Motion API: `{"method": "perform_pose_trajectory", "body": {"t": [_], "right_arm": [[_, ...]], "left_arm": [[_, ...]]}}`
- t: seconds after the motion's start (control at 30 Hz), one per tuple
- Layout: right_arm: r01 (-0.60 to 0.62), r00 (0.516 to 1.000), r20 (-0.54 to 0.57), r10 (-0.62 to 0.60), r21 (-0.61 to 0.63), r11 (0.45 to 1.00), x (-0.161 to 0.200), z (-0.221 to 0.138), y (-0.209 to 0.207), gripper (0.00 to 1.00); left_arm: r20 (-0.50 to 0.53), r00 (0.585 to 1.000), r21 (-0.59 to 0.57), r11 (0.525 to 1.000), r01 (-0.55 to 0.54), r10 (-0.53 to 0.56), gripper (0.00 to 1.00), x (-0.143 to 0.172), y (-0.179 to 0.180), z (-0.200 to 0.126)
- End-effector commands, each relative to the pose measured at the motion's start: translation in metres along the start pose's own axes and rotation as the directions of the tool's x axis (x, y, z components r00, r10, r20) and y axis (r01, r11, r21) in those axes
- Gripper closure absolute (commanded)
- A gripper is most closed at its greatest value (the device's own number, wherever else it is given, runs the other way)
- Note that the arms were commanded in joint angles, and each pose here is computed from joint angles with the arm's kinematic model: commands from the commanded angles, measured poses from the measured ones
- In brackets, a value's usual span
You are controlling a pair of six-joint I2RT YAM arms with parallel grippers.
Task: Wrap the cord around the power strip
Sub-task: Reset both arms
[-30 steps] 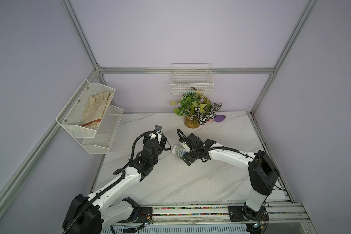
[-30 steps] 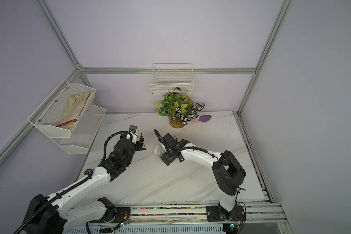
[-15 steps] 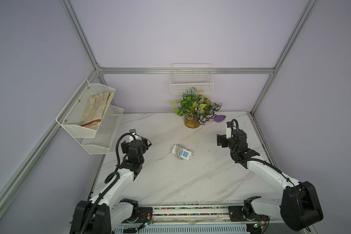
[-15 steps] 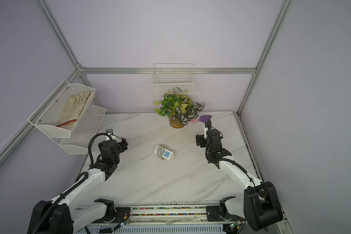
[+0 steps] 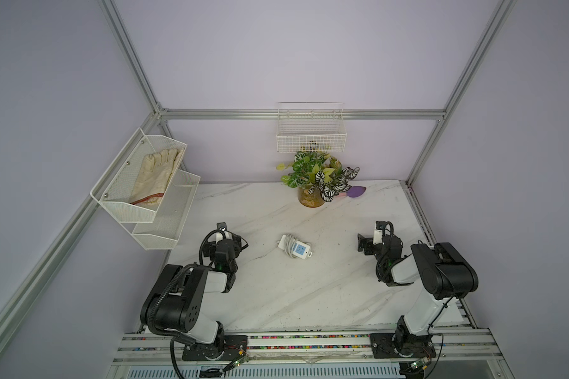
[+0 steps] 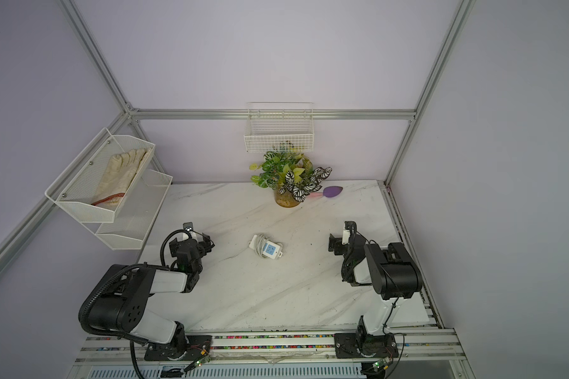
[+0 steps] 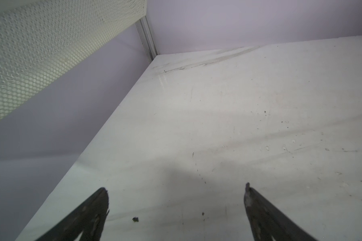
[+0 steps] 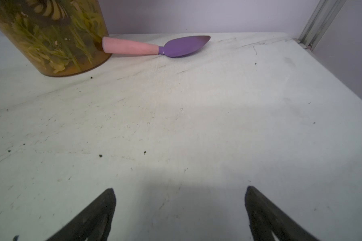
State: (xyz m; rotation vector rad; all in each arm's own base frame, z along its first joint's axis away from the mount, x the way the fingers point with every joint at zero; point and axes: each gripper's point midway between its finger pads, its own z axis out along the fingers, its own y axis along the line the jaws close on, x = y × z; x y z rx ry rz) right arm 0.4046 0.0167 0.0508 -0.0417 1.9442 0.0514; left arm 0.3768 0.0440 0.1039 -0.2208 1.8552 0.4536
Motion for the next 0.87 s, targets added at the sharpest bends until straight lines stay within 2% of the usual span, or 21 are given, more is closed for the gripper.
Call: {"method": "perform_pose_trajectory", "body": {"t": [0.0,0.07,0.17,0.83], "right_arm": [[0.002,0.981,0.195,0.007,-0.043,0.999,-0.055,0.001,0.006,0.03],[-0.038,0.983,0.179,0.032,0.03,0.999,-0.055,0.004,-0.007,0.03],[-0.072,0.986,0.153,0.058,0.089,0.993,-0.054,0.01,-0.018,0.03],[-0.074,0.987,0.15,0.061,0.081,0.994,-0.054,0.014,-0.017,0.03]], "left_arm": [[0.095,0.993,0.072,0.996,0.061,-0.067,0.0,-0.017,-0.003,0.0],[0.158,0.986,0.064,0.997,0.042,-0.052,0.0,-0.023,-0.004,0.002],[0.09,0.994,0.071,0.996,0.048,-0.054,0.0,-0.018,-0.006,0.006],[0.091,0.994,0.073,0.996,0.054,-0.06,0.0,-0.02,-0.005,0.008]]}}
